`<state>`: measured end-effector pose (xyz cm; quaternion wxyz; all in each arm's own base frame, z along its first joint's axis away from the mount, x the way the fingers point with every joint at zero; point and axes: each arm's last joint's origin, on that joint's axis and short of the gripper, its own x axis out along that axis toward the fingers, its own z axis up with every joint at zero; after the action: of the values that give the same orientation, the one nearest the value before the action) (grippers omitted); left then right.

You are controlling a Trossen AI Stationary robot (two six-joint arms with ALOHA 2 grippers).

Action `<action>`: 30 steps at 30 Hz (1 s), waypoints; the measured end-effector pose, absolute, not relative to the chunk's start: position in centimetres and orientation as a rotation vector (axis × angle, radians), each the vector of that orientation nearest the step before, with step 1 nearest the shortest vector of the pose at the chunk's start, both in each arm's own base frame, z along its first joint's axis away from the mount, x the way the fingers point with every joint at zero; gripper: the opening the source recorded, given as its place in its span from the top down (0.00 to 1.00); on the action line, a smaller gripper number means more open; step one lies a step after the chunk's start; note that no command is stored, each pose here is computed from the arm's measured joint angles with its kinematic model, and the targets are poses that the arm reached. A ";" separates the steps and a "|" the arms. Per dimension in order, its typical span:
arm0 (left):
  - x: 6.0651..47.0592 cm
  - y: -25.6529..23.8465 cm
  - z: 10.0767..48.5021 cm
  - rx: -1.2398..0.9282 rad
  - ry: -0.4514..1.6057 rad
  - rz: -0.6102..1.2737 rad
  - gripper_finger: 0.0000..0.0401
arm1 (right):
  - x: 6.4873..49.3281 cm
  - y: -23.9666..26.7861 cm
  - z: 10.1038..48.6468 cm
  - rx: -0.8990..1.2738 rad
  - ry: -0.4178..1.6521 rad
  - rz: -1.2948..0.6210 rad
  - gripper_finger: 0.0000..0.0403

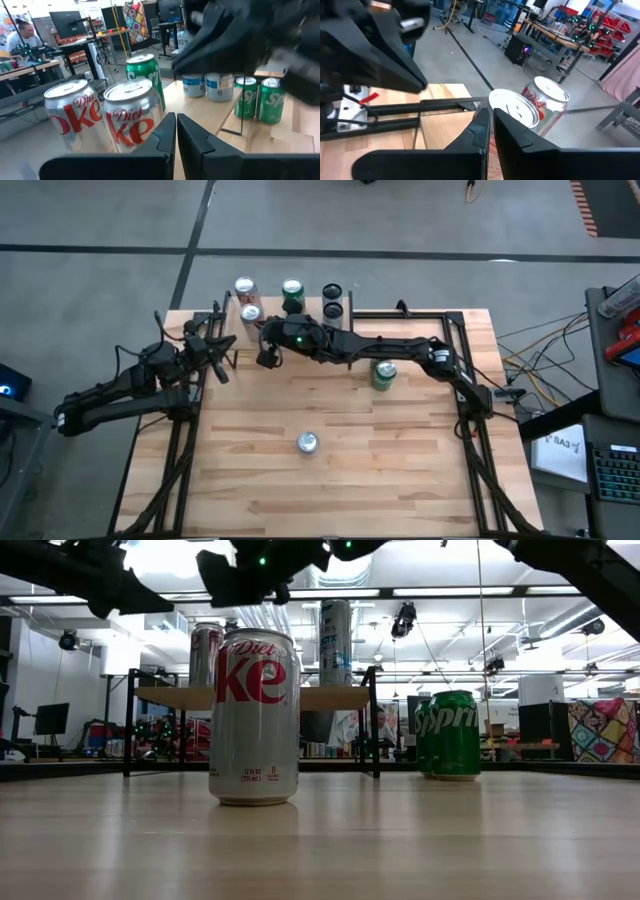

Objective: Place canned beverage on shelf
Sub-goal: Put the top red and silver soda can aligned with the other red and silver soda cans on the shelf

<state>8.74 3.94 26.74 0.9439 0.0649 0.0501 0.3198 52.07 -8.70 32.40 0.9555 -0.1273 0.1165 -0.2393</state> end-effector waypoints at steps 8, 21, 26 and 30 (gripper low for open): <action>9.5 4.3 27.6 0.193 0.031 0.712 1.00 | 52.5 -8.9 31.9 -0.246 0.204 -0.494 0.97; 12.1 6.6 29.1 0.425 0.130 0.902 1.00 | 52.6 -8.9 32.2 -0.244 0.173 -0.498 0.97; 13.4 7.9 29.8 0.474 0.255 0.905 1.00 | 52.6 -8.8 32.1 -0.254 0.184 -0.495 0.97; 13.9 8.8 30.3 0.484 0.346 0.908 1.00 | 52.6 -8.5 32.0 -0.264 0.199 -0.487 0.97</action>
<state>13.88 8.84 30.26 0.8564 0.2303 0.1646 0.4318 52.57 -8.54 32.04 0.9570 -0.1300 0.0981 -0.2402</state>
